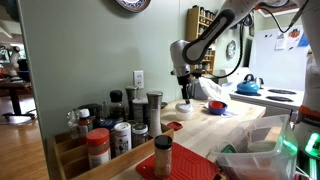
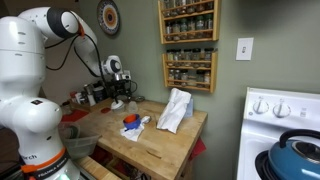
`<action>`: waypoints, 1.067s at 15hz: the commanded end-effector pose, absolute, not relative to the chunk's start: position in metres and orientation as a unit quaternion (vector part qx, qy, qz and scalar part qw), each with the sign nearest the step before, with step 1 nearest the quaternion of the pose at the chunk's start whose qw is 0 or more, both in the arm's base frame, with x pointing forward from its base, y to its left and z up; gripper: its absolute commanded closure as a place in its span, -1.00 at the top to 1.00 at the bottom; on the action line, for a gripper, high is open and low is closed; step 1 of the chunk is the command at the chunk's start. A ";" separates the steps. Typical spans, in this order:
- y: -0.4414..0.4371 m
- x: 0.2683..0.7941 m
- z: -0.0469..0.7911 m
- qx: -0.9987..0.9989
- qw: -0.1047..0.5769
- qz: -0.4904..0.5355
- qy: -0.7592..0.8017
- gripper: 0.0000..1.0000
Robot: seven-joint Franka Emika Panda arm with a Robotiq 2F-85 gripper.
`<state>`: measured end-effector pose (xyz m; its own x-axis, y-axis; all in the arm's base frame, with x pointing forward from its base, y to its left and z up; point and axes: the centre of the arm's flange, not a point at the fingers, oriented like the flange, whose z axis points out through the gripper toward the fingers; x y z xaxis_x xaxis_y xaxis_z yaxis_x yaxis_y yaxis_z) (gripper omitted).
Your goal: Put the lid on the lunch box
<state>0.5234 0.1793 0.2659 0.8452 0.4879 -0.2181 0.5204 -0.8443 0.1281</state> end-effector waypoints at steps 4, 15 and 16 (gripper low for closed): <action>0.174 0.530 0.258 0.961 0.097 -0.097 0.239 1.00; 0.174 0.516 0.286 0.956 0.102 -0.122 0.246 1.00; 0.175 0.514 0.290 0.957 0.098 -0.121 0.243 1.00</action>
<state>0.5222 0.1742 0.2777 0.8538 0.4465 -0.2678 0.4932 -0.8585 0.1408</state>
